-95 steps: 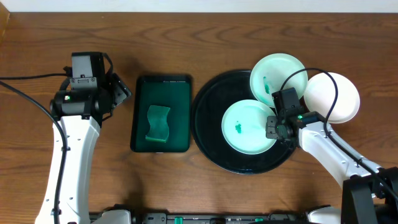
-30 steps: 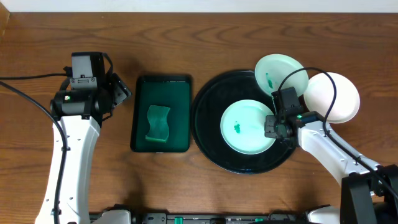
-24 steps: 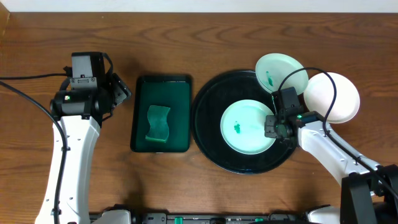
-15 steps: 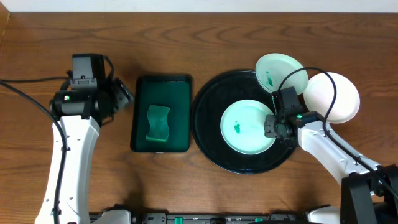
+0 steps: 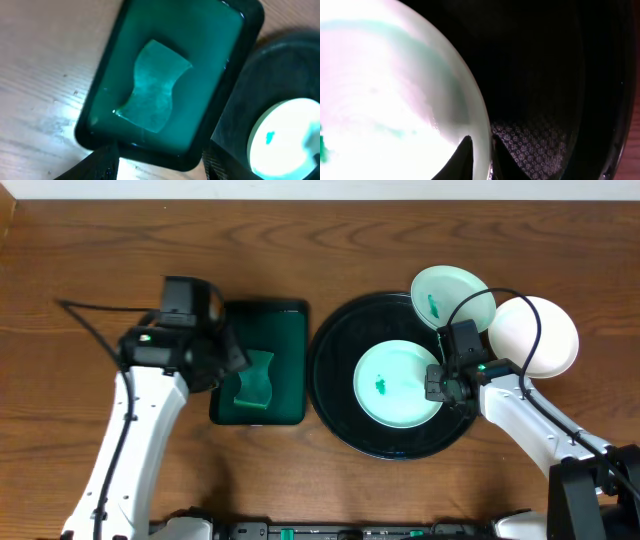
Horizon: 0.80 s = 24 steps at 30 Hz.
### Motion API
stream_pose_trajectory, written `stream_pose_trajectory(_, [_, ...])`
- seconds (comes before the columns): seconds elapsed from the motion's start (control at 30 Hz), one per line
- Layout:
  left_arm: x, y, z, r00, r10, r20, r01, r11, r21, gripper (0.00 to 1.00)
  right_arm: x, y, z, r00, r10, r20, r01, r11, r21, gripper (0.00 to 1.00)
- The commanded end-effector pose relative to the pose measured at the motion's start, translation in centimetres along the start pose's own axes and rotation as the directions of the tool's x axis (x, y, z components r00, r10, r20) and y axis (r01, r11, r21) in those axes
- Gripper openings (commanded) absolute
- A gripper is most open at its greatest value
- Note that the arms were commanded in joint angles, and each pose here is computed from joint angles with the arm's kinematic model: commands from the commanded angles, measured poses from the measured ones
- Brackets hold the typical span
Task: Clean dirty plates on tray and stack at the side
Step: 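Move the left gripper to the green sponge in the green tray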
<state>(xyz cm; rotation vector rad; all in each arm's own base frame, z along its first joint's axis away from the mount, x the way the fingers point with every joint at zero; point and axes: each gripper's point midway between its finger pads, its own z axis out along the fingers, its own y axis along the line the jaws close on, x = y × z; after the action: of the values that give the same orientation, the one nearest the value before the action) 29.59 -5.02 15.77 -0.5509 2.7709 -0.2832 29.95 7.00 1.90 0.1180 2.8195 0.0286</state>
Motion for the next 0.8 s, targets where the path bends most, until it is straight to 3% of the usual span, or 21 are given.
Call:
stream_pose_trajectory(0.0, [0.4, 0.0, 1.2, 0.997, 0.073, 0.002, -0.073, 0.995, -0.073, 0.55, 0.1, 0.2, 0.5, 1.0, -0.009, 0.0, 0.009, 1.0, -0.006, 0.15])
stream_pose_trajectory(0.13, [0.5, -0.3, 2.3, 0.995, 0.098, -0.013, -0.099, 0.99, -0.098, 0.55, 0.1, 0.3, 0.9, 1.0, -0.008, 0.003, 0.008, 1.0, -0.013, 0.18])
stream_pose_trajectory(0.27, [1.0, -0.3, 3.7, 0.993, 0.103, -0.06, -0.109, 0.987, -0.119, 0.54, 0.2, 0.7, 0.9, 1.0, -0.009, -0.004, 0.008, 0.999, -0.035, 0.07])
stream_pose_trajectory(0.77, [3.3, 1.2, 9.6, 0.963, 0.084, -0.254, -0.142, 0.965, -0.22, 0.55, 0.3, 0.9, 0.9, 1.0, -0.009, -0.009, 0.008, 0.999, -0.047, 0.09])
